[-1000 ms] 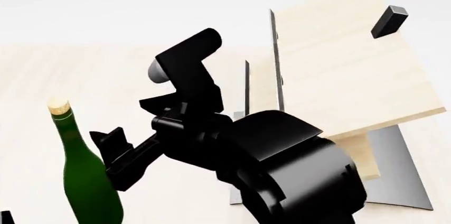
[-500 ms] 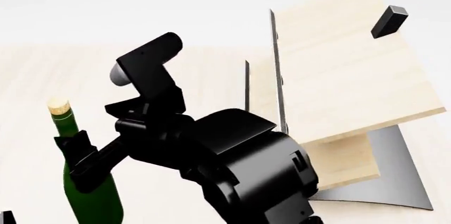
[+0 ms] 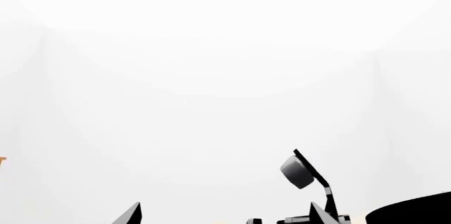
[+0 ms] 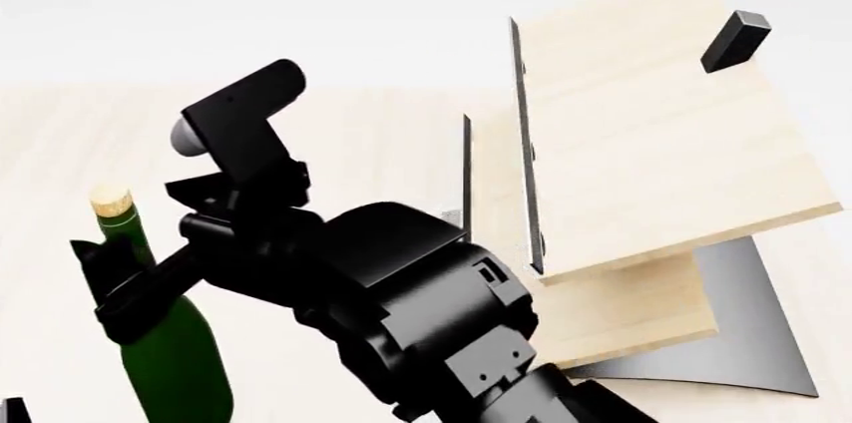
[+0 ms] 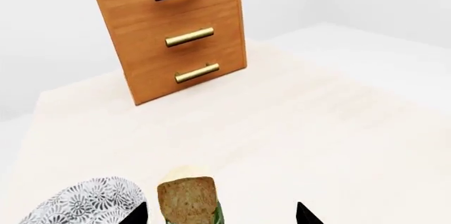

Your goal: Put the wine bottle on the wine rack.

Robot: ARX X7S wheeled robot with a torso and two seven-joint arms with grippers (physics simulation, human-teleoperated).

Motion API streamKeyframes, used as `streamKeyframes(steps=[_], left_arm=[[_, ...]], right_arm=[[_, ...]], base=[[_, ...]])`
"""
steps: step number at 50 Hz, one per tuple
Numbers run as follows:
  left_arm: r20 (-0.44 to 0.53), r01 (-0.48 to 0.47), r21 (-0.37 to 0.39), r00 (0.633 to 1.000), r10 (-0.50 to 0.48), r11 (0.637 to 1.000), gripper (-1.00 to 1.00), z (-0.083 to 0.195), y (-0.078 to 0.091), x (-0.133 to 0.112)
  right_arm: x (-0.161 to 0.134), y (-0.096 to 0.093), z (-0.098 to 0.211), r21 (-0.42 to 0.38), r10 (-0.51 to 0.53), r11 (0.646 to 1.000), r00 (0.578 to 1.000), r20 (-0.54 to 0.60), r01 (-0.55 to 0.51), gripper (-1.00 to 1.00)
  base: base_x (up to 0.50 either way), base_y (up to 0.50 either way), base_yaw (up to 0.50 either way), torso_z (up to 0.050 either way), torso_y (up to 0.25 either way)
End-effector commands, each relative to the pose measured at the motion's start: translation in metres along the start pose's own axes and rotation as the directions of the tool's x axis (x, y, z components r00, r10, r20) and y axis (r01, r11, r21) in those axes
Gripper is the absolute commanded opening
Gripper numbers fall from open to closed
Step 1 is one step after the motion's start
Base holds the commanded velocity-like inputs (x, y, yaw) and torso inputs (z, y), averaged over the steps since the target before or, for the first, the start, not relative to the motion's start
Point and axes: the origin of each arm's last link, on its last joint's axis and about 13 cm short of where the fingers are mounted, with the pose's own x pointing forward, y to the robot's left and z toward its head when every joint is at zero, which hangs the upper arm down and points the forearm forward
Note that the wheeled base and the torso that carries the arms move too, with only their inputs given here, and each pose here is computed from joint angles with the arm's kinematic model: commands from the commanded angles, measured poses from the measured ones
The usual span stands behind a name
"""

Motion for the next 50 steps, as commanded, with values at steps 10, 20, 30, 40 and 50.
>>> streamKeyframes(steps=[10,20,30,40,50], left_arm=[[0.003,0.000,0.000,1.000,0.000,1.000,1.00,0.001,0.000,0.000],[0.003,0.005,0.005,1.000,-0.005,1.000,1.00,0.001,-0.001,-0.001],[0.002,0.009,0.009,1.000,-0.009,1.000,1.00,0.000,-0.002,-0.001],[0.001,0.010,0.010,1.000,-0.010,1.000,1.00,-0.001,-0.002,-0.001],[-0.001,0.008,0.013,1.000,-0.008,1.000,1.00,-0.001,-0.002,-0.001]], right_arm=[[0.010,0.000,-0.007,0.023,-0.017,1.000,0.999,0.031,0.017,1.00],[0.010,0.005,-0.004,0.012,-0.020,1.000,0.999,0.048,0.020,-1.00],[0.006,0.008,0.002,-0.010,-0.021,1.000,0.998,0.066,0.021,-1.00],[-0.020,0.007,0.037,-0.012,-0.070,0.997,0.986,0.150,0.073,-1.00],[-0.051,0.000,0.067,0.093,-0.137,0.988,0.970,0.200,0.121,-1.00]], base=[[0.00,0.00,0.00,0.000,0.000],[0.00,0.00,0.00,0.000,0.000],[0.00,0.00,0.00,0.000,0.000],[0.00,0.00,0.00,0.000,0.000],[0.00,0.00,0.00,0.000,0.001]])
